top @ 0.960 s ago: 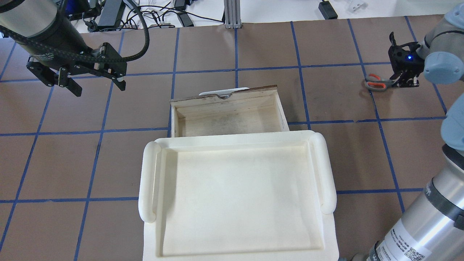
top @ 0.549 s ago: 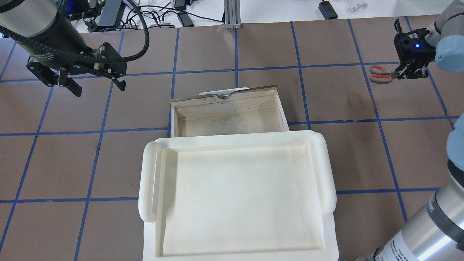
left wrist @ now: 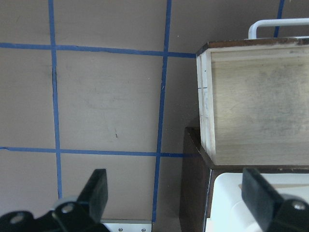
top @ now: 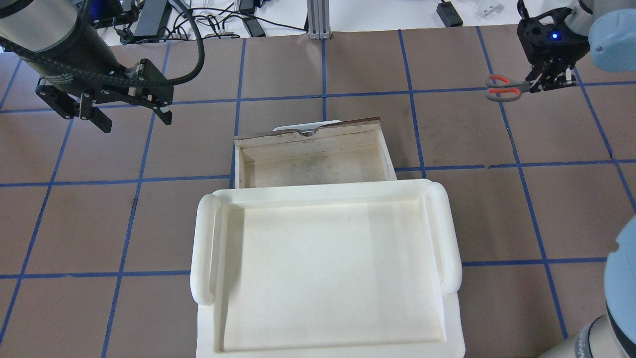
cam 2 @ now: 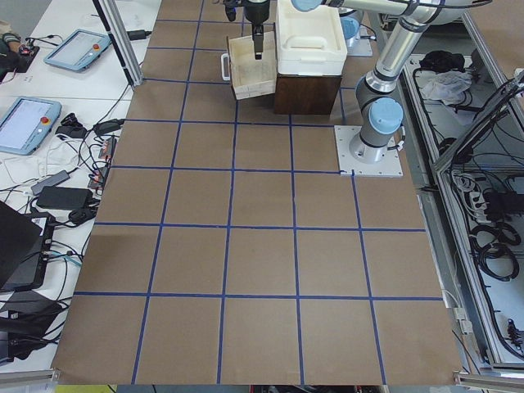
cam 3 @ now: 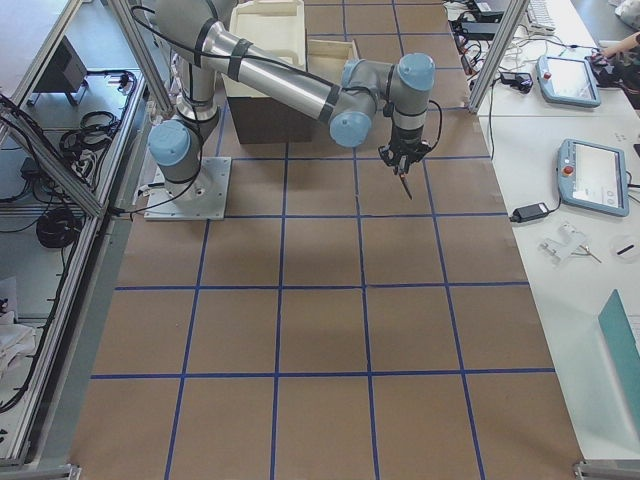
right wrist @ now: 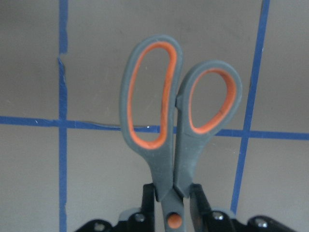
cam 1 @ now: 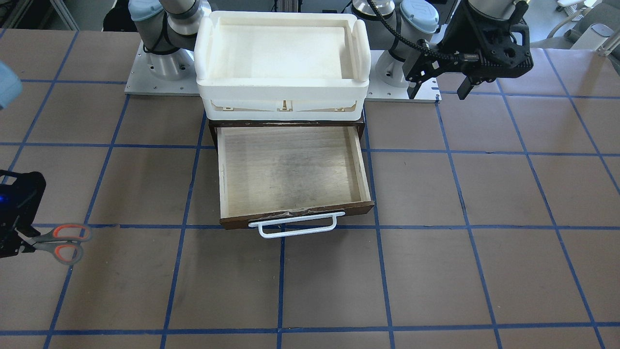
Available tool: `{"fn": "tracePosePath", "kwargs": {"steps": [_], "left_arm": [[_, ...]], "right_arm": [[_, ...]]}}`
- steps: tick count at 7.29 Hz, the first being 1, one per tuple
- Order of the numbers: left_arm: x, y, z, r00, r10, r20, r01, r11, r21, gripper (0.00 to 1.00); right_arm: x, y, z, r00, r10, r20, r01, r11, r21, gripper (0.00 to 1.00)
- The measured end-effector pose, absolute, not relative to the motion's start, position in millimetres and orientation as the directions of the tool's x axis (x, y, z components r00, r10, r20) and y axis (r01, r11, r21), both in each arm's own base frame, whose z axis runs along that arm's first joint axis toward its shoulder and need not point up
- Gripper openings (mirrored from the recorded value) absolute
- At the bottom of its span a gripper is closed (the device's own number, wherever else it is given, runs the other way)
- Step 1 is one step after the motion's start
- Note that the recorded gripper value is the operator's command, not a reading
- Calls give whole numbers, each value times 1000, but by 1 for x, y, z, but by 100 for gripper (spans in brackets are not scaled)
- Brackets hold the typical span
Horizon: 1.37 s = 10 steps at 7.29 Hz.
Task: Put scissors in drawer and close it
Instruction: 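Carry the held scissors with the right gripper over the open drawer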
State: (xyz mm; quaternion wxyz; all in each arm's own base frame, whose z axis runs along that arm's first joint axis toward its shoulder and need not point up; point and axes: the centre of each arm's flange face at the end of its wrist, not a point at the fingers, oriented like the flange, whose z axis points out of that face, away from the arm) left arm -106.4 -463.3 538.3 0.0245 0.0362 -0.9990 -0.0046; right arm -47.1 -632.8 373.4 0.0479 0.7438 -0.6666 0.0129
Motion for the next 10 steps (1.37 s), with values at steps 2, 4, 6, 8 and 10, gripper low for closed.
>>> {"fn": "tracePosePath", "kwargs": {"steps": [2, 4, 6, 8, 10], "left_arm": [[-106, -463, 538, -996, -73, 48, -72, 997, 10, 100], [-106, -463, 538, -996, -73, 47, -72, 997, 11, 100], [-106, -463, 538, -996, -73, 47, -72, 997, 12, 100], [-106, -463, 538, -996, -73, 47, -73, 997, 12, 100], [-106, -464, 538, -996, -73, 47, -73, 997, 12, 100]], "right_arm": [[29, -612, 404, 134, -988, 71, -989, -130, 67, 0], [104, -593, 416, 155, -986, 60, -986, -151, 65, 0], [172, -574, 417, 148, -988, 54, -988, -145, 49, 0], [242, -548, 415, 127, -990, 54, -992, -126, 27, 0], [299, -521, 412, 152, -987, 47, -988, -153, -19, 0]]}}
